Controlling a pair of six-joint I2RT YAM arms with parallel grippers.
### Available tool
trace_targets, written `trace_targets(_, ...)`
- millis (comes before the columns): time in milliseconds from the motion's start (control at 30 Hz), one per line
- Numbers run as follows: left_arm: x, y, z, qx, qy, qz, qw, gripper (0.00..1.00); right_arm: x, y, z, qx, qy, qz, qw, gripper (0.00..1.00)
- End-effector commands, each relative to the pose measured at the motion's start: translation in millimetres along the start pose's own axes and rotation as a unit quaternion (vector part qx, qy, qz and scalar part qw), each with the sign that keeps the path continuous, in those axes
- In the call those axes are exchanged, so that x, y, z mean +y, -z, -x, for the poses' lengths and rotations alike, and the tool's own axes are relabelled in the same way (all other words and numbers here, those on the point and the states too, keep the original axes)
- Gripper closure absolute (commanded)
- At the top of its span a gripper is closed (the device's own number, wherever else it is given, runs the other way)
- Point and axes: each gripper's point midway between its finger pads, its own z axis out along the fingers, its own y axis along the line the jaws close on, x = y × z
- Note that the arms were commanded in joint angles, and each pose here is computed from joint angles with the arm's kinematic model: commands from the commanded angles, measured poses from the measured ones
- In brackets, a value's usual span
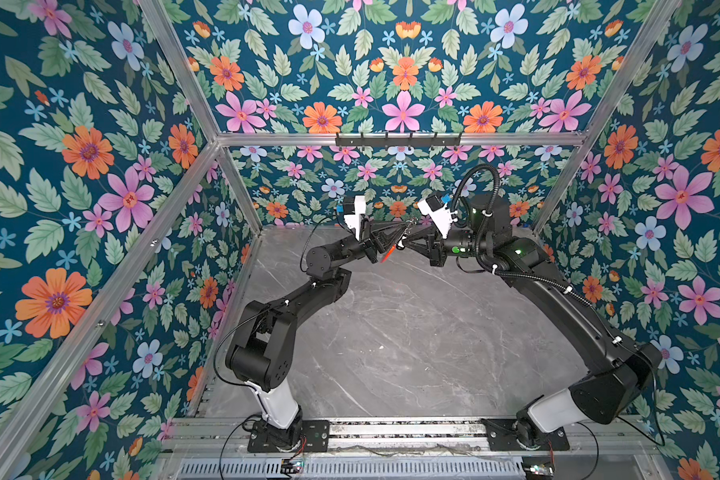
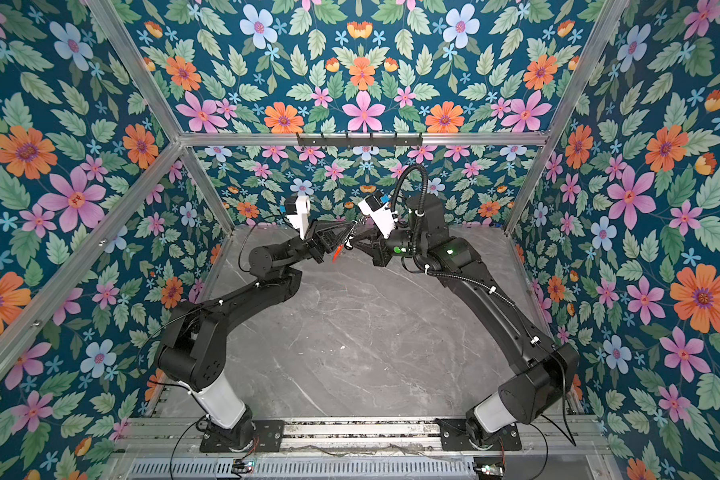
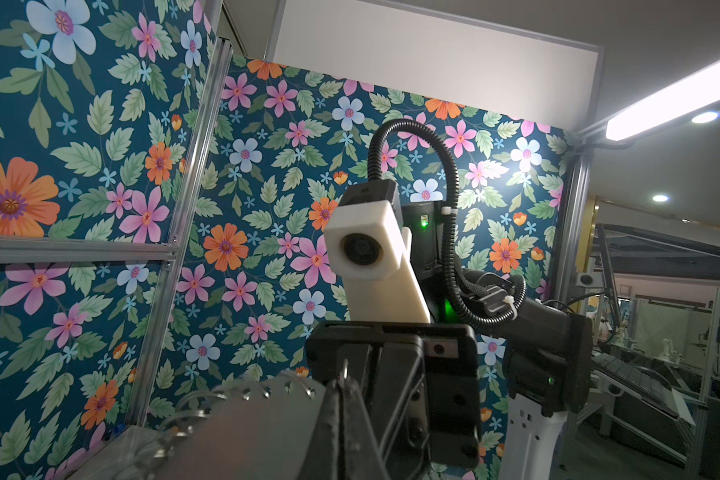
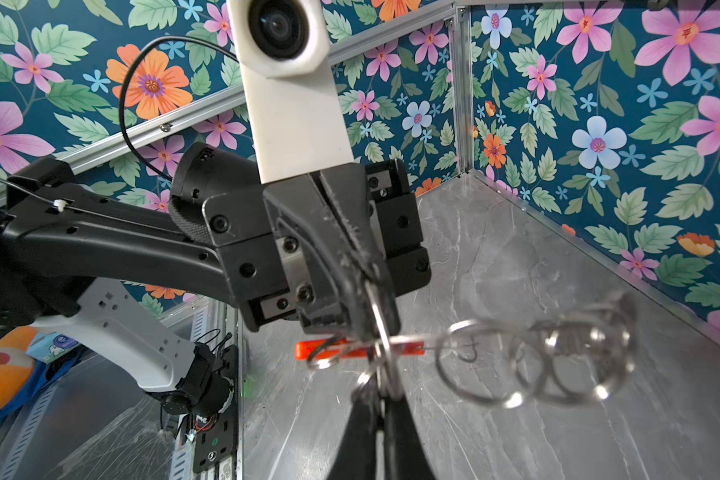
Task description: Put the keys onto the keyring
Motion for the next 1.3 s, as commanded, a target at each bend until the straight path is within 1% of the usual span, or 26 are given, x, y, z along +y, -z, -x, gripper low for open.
trace_targets(0, -12, -1, 3, -0.010, -0.012, -0.020, 1.000, 1.00, 5, -4, 8, -0.015, 0.011, 0.013, 1.000, 1.00)
trace_targets(167, -12, 0, 0, -0.010, -0.009, -0.020, 1.000, 1.00, 1, -5, 6, -0.010, 0.006, 0.004, 1.000, 1.00)
trace_targets(300, -14, 2, 0, -0.006, -0.017, -0.017, 1.000, 1.00, -10, 4, 0, 0.002, 0.018, -0.047, 0.999, 1.00)
trace_targets(400, -12, 4, -1, -0.001, -0.009, -0.007, 1.000, 1.00, -14, 15, -6, 0.011, 0.035, -0.081, 0.996, 1.00)
trace_targets(467, -10, 4, -2, 0.004, -0.026, -0.002, 1.000, 1.00, -14, 22, -8, 0.016, 0.043, -0.096, 0.994, 1.00)
trace_targets(667, -7, 4, -2, 0.004, -0.027, 0.000, 1.000, 1.00, -17, 36, -14, 0.029, 0.059, -0.129, 0.990, 1.00)
trace_targets(1000, -6, 4, -4, 0.007, -0.026, 0.003, 1.000, 1.00, -8, 43, 0, 0.018, 0.070, -0.124, 0.990, 1.00)
trace_targets(1267, -5, 4, -5, 0.008, -0.026, 0.005, 1.000, 1.00, -5, 33, -2, 0.022, 0.053, -0.095, 0.994, 1.00)
